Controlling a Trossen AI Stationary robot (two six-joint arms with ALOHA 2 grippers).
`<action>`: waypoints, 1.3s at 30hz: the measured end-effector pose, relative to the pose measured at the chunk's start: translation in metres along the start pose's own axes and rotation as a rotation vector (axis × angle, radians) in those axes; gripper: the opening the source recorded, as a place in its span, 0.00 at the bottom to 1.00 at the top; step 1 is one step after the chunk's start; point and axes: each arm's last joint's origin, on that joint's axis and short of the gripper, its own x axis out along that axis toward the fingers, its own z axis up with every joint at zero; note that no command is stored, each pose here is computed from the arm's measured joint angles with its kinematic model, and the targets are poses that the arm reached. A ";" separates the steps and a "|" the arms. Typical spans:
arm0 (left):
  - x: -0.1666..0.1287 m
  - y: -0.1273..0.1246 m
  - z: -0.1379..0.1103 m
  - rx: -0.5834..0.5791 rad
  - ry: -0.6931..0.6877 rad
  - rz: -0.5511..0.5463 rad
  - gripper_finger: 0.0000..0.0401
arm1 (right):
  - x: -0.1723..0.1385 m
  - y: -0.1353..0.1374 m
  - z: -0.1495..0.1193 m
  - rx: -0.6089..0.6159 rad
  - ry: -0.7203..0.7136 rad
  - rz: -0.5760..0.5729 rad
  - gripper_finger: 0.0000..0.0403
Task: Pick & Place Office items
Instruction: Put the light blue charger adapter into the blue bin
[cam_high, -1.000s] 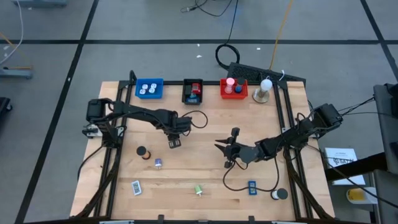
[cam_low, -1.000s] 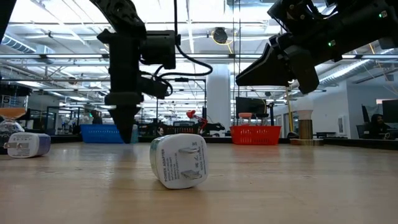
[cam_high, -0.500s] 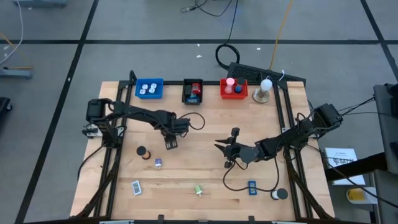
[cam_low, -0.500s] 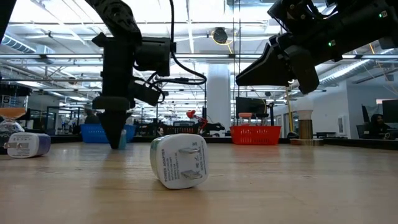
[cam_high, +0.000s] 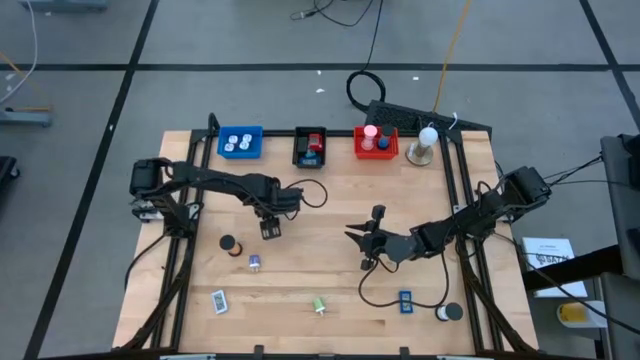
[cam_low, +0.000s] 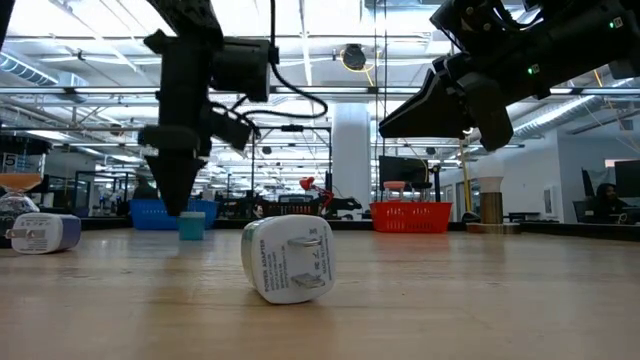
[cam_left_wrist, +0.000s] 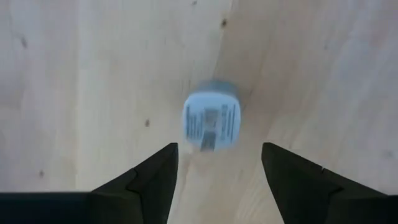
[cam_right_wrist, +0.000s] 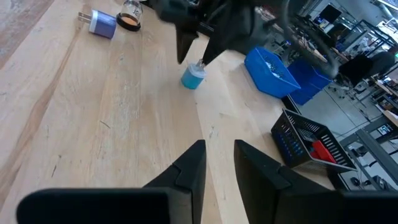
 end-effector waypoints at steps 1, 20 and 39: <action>-0.005 0.001 -0.002 0.006 -0.004 -0.009 0.58 | 0.000 0.000 0.000 0.000 0.000 0.000 0.18; -0.055 0.032 -0.012 -0.038 -0.279 -0.068 0.08 | 0.000 0.000 -0.001 -0.010 0.006 0.002 0.18; -0.037 0.013 -0.003 0.012 -0.225 0.001 0.74 | 0.001 -0.001 -0.002 -0.011 0.019 0.001 0.18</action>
